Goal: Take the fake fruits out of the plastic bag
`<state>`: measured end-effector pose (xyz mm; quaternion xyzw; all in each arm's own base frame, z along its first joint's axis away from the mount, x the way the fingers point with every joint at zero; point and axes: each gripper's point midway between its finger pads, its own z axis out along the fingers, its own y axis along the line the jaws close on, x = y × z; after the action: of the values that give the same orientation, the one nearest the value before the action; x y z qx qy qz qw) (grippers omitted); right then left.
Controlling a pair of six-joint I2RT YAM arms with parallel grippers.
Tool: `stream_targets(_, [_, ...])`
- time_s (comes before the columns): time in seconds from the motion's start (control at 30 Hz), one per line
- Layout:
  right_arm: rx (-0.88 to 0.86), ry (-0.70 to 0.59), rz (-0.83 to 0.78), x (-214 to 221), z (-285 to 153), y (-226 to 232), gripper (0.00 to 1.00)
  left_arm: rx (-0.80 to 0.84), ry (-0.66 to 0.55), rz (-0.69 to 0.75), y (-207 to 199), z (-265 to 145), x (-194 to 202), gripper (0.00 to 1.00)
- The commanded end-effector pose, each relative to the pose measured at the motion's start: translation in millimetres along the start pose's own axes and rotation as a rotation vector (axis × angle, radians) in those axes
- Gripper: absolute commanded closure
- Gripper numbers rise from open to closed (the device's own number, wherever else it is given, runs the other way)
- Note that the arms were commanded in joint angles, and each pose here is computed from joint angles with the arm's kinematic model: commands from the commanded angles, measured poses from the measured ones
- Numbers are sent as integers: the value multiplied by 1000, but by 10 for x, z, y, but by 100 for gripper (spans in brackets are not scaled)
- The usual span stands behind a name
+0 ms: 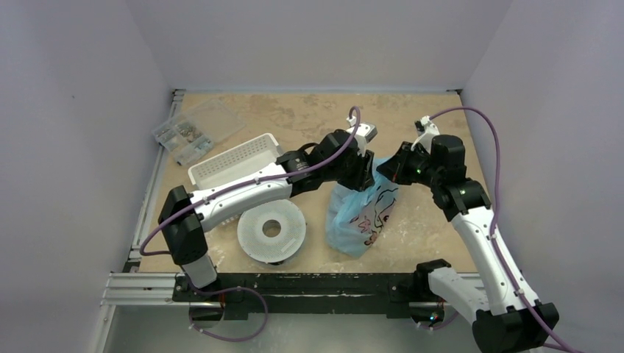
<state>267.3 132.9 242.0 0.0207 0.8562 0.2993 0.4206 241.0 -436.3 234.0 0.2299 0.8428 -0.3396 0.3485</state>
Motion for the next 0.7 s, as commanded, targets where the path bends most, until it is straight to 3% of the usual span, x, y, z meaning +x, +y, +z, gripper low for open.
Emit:
stream_targets(0.0, [-93,-42,-36,-110,-81,215,100,19,-44,-53,-70,-10,-141,67])
stream_targets(0.17, [-104,-45,-37,-108,-101,238,100,43,-38,-71,-116,-60,-46,77])
stream_targets(0.3, [-76,-70,-10,-133,-111,199,100,48,-59,-95,-135,-181,-15,99])
stream_targets(0.47, [-27,-62,133,-105,-29,122,100,-76,-140,-84,63,-575,23,100])
stream_targets(0.67, [237,-138,255,-223,-10,-336,100,-121,-195,-108,230,-1009,200,100])
